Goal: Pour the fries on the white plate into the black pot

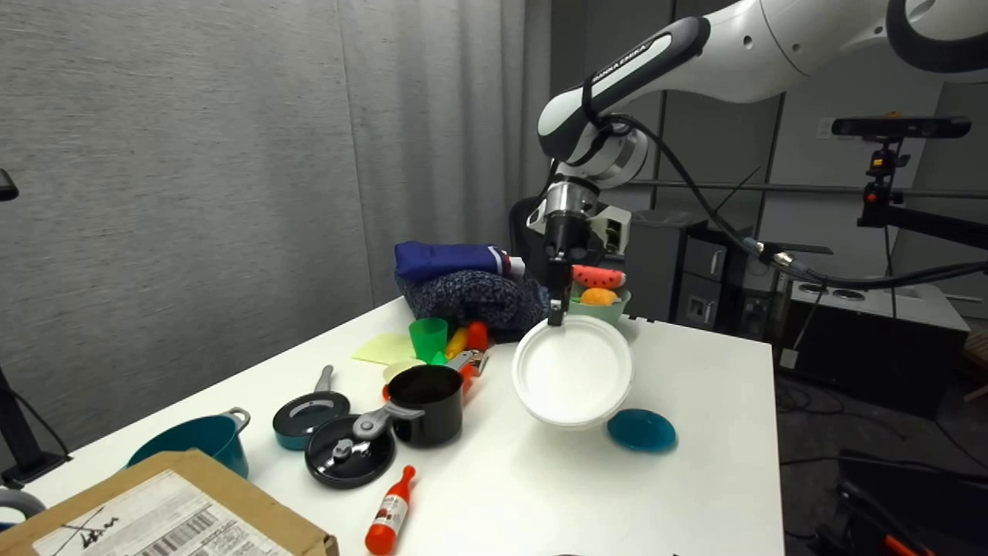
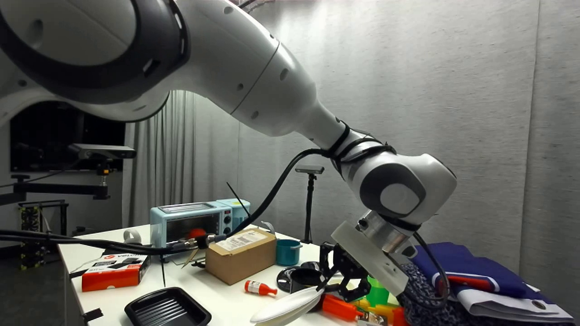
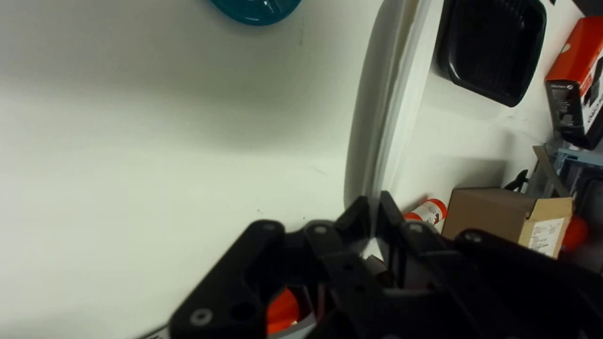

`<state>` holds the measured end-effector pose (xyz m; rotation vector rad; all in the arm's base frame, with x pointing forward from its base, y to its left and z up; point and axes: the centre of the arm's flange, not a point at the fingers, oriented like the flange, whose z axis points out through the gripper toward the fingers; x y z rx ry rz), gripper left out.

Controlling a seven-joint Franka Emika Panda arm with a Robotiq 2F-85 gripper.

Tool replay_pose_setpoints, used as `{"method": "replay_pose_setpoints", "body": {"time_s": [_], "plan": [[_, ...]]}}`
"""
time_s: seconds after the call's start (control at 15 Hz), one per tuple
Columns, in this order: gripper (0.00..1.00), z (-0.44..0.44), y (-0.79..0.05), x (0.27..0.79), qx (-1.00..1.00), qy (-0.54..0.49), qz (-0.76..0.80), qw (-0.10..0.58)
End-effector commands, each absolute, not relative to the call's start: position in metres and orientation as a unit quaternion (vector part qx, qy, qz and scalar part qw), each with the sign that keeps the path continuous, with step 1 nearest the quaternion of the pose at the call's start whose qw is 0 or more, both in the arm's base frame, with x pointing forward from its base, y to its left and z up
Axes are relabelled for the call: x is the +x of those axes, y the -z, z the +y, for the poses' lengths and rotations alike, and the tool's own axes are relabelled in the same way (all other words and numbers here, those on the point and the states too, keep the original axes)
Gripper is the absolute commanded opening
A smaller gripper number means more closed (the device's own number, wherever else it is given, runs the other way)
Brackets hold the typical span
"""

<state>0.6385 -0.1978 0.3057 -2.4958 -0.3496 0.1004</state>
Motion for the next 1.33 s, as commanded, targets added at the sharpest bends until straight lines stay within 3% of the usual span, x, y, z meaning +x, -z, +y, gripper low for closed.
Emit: {"method": "replay_pose_setpoints", "body": {"time_s": [0.0, 1.27], "plan": [[0.02, -0.194, -0.272, 0.655, -0.933, -0.021, -0.134, 0.333], [0.02, -0.172, -0.182, 0.701, -0.936, -0.053, -0.135, 0.321]]}}
